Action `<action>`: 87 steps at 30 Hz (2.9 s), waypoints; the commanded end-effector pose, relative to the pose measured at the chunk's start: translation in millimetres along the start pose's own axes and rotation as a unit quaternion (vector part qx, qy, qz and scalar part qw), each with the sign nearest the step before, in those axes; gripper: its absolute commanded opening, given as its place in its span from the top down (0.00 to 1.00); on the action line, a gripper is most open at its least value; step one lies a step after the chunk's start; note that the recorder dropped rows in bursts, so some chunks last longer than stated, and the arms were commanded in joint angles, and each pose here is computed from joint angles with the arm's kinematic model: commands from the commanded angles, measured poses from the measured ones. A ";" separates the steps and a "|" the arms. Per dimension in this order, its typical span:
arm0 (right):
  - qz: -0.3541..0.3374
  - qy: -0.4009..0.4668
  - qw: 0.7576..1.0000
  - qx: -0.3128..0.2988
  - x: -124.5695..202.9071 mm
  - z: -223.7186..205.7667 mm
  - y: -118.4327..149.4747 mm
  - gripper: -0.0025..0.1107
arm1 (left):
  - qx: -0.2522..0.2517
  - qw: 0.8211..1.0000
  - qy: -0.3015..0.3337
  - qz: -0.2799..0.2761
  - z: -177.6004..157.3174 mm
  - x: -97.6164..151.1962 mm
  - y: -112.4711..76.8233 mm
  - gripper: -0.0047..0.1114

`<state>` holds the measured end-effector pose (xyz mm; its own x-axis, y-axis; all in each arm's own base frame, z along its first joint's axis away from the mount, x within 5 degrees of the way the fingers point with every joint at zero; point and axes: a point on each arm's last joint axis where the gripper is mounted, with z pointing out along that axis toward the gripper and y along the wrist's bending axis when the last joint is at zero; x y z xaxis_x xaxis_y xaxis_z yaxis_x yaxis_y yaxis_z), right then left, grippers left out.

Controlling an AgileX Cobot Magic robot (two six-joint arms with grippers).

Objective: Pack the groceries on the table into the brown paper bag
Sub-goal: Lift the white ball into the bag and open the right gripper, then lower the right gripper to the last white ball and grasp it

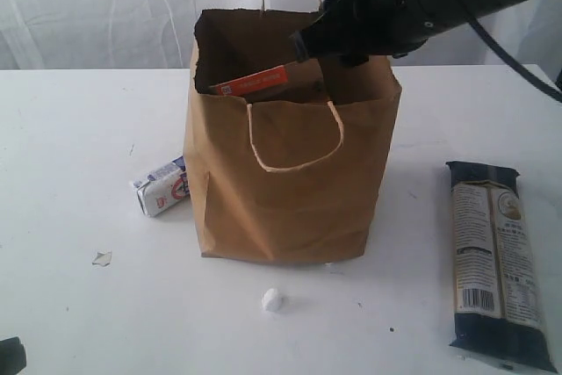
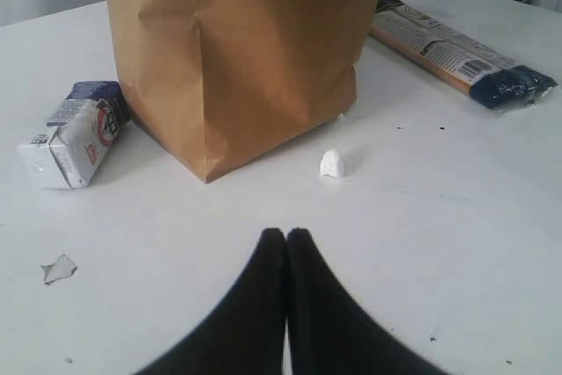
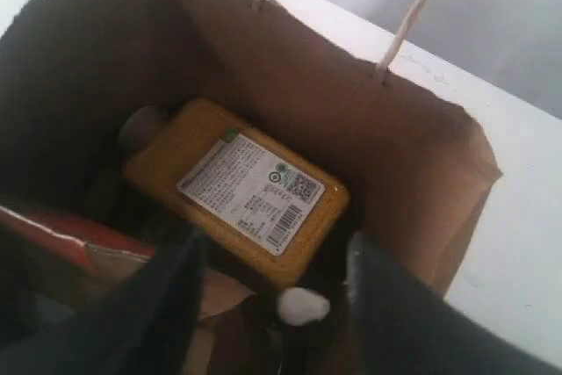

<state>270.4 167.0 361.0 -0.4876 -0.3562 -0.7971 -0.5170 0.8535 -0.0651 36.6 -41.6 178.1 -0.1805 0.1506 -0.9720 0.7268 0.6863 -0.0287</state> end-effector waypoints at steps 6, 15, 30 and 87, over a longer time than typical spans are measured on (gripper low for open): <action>-0.010 -0.036 0.999 0.011 0.8 -69.0 -4.0 0.46 | 0.003 1.000 -0.002 -0.002 -0.1 0.5 -0.4 0.96; 0.013 -0.003 1.000 -0.004 62.3 -131.9 1.3 0.49 | 0.003 1.000 -0.002 -0.002 -0.1 0.5 -0.4 0.96; 0.009 0.135 0.987 -0.084 165.1 -59.6 35.9 0.49 | 0.003 1.000 -0.002 -0.002 -0.1 0.5 -0.4 0.96; -0.041 0.196 0.972 -0.123 163.4 114.8 99.3 0.45 | 0.003 1.000 -0.002 -0.002 -0.1 0.5 -0.4 0.96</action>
<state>215.3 235.2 150.8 -0.6550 -0.5821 -0.4818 -0.6909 0.7195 0.0700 36.6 -41.6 178.1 -0.1805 0.1506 -0.9720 0.7268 0.6863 -0.0287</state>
